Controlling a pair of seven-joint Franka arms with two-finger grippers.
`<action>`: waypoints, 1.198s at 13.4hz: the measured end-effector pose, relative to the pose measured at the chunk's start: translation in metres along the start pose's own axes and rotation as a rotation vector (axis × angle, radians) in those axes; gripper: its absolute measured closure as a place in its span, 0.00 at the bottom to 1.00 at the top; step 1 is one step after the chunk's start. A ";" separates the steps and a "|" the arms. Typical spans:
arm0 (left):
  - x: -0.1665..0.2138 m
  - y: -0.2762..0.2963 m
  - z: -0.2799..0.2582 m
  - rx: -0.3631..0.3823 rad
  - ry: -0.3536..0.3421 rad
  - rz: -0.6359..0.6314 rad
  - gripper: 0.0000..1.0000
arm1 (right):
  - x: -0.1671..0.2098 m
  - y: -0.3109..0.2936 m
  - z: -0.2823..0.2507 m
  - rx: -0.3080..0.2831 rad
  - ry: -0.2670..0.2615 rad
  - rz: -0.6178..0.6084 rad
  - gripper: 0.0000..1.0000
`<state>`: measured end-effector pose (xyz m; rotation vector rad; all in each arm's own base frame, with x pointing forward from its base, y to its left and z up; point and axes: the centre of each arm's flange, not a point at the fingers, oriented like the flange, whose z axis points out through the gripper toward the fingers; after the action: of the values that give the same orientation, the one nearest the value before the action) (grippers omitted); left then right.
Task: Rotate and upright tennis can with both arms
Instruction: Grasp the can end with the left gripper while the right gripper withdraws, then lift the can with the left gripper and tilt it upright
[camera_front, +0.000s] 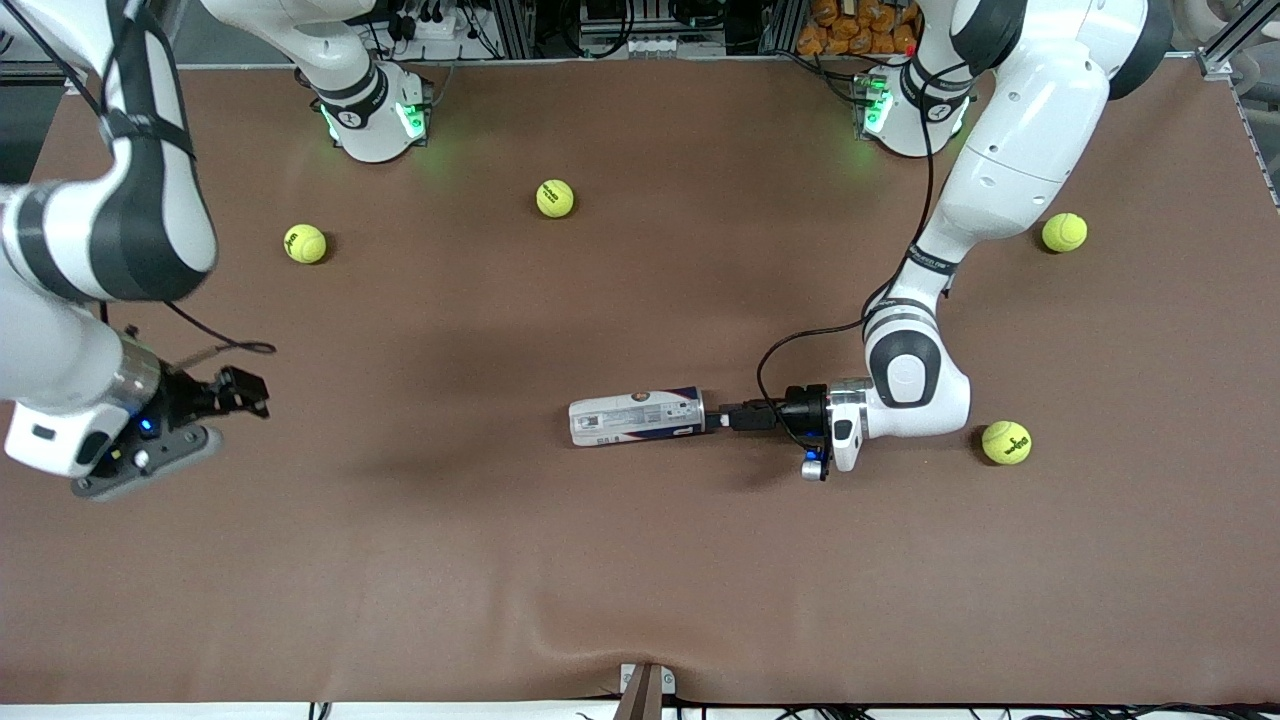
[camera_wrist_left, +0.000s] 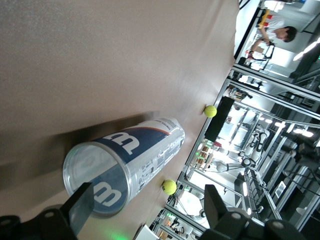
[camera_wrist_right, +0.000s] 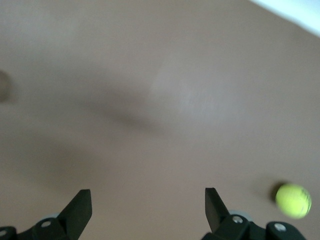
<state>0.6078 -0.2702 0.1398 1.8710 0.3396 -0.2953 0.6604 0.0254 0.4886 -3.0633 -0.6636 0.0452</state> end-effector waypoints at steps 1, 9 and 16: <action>-0.001 -0.004 0.002 -0.004 0.000 0.006 0.07 | -0.011 0.004 -0.008 0.024 -0.008 0.024 0.00; -0.015 -0.005 0.030 -0.033 -0.015 -0.005 0.44 | -0.065 0.014 -0.063 0.072 -0.057 0.250 0.00; -0.015 0.023 0.031 -0.048 -0.014 0.052 0.95 | -0.111 0.011 -0.117 0.021 -0.090 0.346 0.00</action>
<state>0.6012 -0.3084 0.1558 1.8270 0.2855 -0.2629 0.5675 -0.0302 0.6081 -3.1304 -0.1264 0.1903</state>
